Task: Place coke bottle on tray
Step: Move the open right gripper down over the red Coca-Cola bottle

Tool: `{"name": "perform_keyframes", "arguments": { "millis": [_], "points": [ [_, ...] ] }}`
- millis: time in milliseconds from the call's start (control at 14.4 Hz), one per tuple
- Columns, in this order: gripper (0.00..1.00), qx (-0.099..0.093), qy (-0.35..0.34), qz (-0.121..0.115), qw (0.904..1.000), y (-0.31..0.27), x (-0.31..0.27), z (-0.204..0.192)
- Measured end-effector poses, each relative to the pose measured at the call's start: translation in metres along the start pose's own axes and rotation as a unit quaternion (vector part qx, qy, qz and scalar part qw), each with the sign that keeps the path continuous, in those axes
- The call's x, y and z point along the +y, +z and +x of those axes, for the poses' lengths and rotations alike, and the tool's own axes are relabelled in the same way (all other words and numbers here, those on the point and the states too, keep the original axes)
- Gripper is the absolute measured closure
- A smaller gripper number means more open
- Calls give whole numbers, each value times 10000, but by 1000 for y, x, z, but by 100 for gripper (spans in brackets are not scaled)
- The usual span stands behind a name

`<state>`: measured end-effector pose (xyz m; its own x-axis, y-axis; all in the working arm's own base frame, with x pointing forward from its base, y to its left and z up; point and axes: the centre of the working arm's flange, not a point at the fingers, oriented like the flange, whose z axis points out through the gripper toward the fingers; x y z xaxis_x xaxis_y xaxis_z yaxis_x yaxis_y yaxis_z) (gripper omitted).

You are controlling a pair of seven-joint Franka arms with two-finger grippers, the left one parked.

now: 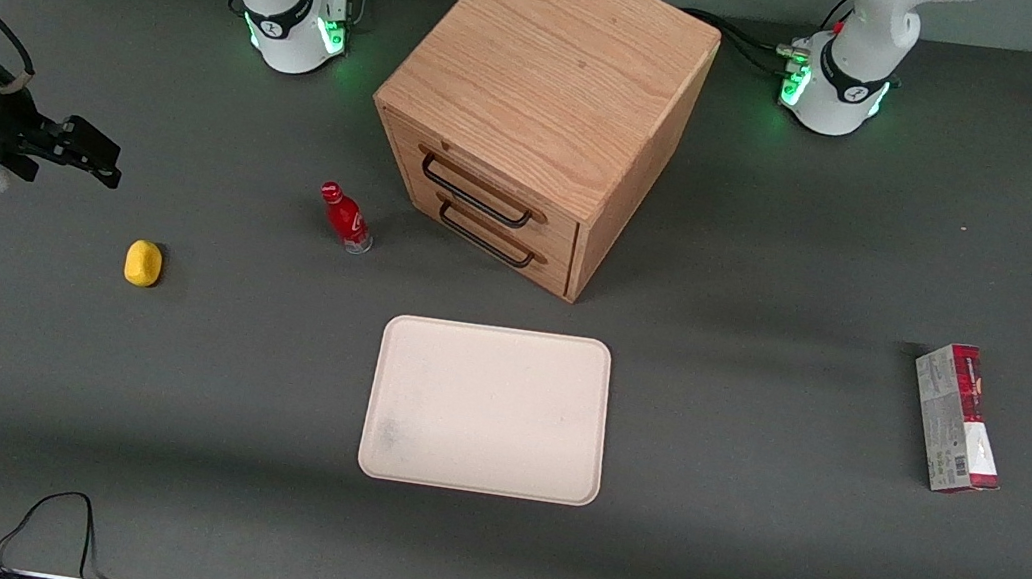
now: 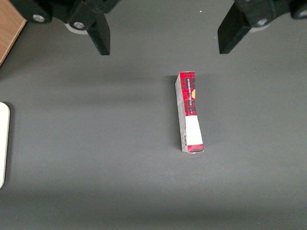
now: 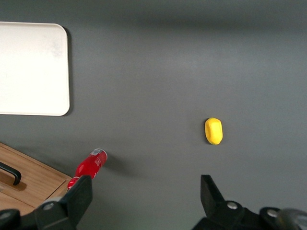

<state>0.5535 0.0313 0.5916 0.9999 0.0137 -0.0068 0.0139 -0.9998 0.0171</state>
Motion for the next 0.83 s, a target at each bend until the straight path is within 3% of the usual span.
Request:
{"name": "perform_keyframes", "arguments": {
  "millis": [415, 623, 831],
  "points": [
    [0, -58, -52, 171, 9998, 4, -16, -1],
    [0, -240, 14, 151, 9996, 36, -71, -9],
    [0, -112, 32, 137, 9998, 96, -132, -27]
  ]
}}
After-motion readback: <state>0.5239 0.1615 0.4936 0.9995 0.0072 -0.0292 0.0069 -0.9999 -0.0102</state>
